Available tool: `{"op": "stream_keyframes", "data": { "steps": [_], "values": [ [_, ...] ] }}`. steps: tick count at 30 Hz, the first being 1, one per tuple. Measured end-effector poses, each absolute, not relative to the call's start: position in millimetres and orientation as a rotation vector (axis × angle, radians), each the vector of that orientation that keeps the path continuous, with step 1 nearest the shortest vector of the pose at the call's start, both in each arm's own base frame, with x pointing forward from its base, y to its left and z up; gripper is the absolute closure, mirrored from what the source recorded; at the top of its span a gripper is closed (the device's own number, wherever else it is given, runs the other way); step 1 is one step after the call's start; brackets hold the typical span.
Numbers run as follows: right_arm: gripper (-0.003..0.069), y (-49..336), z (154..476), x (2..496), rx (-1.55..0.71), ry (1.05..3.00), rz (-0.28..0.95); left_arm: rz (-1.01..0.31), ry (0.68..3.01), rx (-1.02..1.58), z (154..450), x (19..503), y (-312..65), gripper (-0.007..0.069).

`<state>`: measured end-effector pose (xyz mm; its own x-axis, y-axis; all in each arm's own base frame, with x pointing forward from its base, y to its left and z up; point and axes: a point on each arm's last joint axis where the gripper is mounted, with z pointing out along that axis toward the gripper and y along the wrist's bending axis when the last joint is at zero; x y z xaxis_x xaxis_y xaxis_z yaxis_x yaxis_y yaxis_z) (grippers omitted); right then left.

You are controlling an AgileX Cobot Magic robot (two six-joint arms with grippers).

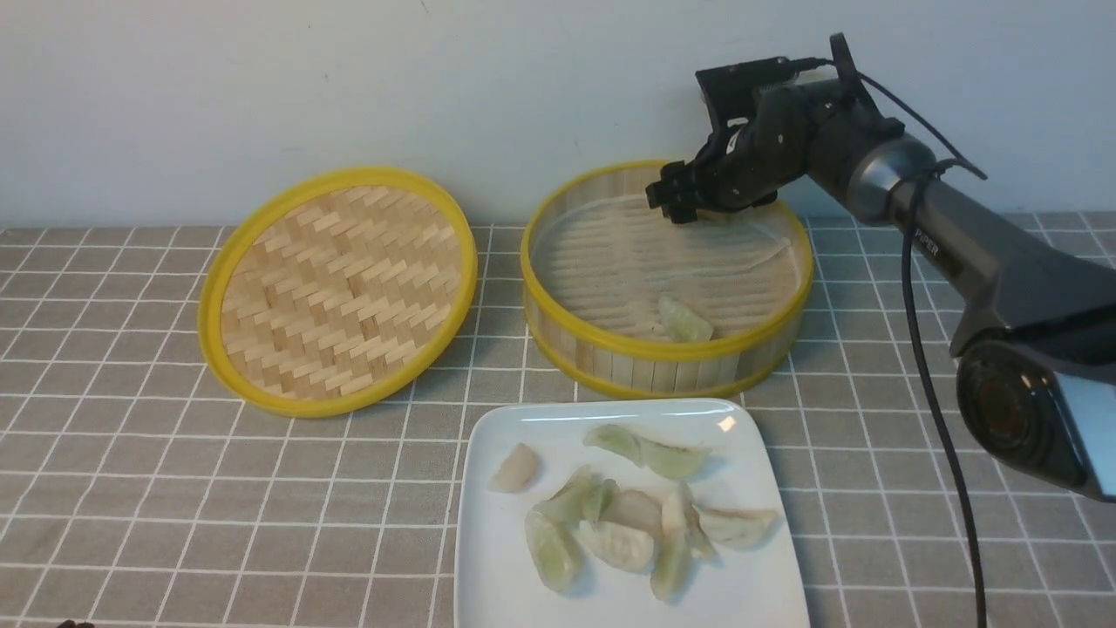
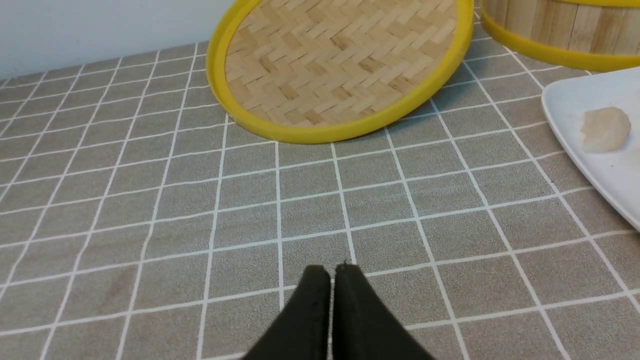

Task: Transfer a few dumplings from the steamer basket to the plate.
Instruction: Use the right arm to grab a dumpling from inside the steamer

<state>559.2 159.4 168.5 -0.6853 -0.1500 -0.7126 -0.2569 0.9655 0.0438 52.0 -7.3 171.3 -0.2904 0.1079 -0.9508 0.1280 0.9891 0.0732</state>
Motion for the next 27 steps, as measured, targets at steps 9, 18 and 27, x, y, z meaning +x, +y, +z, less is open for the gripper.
{"op": "stream_keyframes", "data": {
  "steps": [9, 18, 27],
  "values": [
    [0.0162, 161.2, 170.3, 557.4, -0.241, 2.376, 0.292, -0.02, 1.869, 0.171, 171.3, 52.0, -7.3, 0.063],
    [0.0174, 175.6, 205.4, 541.7, -0.364, 2.454, 0.409, -0.02, 1.869, 0.171, 171.3, 52.0, -7.3, 0.063],
    [0.0176, 164.7, 199.5, 549.4, -0.362, 2.429, 0.224, -0.02, 1.869, 0.171, 171.3, 52.0, -7.3, 0.063]
  ]
}}
